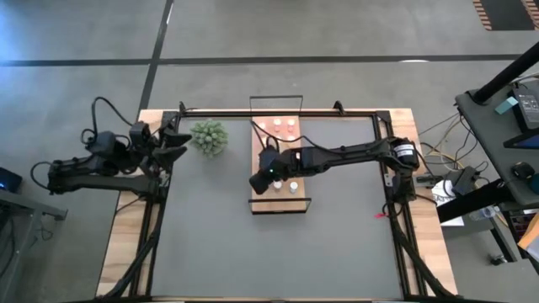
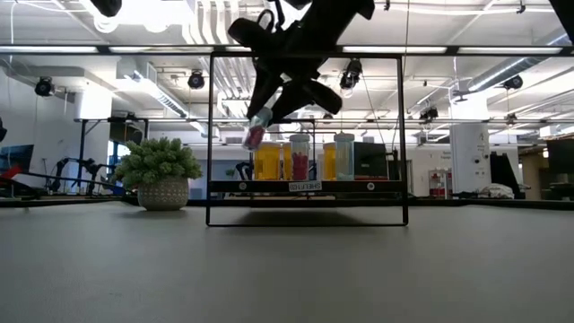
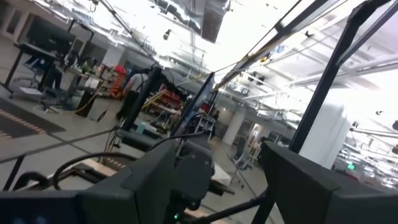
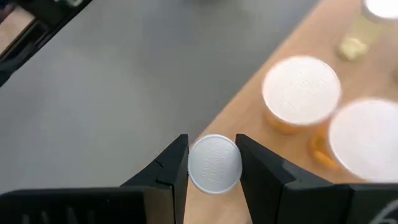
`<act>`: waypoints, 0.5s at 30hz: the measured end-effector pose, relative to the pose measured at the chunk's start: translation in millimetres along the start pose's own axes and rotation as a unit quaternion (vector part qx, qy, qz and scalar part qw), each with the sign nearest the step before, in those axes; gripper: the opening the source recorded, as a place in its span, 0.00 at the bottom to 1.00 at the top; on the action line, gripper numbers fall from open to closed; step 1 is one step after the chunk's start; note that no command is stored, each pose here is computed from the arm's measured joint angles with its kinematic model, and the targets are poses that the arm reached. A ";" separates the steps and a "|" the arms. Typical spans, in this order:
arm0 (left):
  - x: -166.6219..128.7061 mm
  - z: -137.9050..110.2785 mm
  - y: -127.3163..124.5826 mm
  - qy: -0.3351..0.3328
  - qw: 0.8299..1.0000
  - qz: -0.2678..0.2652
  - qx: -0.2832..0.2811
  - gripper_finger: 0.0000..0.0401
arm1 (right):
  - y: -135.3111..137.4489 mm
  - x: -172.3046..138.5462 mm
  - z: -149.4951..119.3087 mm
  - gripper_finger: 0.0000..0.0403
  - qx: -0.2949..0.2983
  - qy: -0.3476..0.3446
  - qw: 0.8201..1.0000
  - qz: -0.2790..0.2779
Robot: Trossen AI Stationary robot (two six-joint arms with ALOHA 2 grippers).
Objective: Pick and place medicine bottles onto shelf by color
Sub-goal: Put the blue pill bottle aligned with the other blue pill bottles on the shelf
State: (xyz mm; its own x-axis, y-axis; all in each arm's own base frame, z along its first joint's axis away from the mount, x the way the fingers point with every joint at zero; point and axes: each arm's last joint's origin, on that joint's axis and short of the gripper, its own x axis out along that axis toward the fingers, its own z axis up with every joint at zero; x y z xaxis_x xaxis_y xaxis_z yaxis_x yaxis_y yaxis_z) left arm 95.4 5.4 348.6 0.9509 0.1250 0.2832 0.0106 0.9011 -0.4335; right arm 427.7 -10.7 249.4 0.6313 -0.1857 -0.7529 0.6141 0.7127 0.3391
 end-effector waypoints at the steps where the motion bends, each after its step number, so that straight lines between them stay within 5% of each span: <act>1: -1.1 -0.3 0.2 0.003 1.000 0.001 0.000 0.56 | 0.4 -0.3 -1.5 0.27 0.008 -0.002 1.000 -0.008; 15: -13.9 3.4 0.0 -0.004 1.000 0.001 0.000 0.56 | -3.0 4.5 -12.9 0.27 0.059 0.005 0.996 -0.066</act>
State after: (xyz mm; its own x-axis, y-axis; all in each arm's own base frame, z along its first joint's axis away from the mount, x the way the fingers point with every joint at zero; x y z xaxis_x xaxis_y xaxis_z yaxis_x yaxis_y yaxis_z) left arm 81.1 5.2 347.6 0.9486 0.1293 0.2887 0.0094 0.9007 -0.4343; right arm 422.6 -5.0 237.7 0.5366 -0.2664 -0.8007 0.7433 0.5983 0.2991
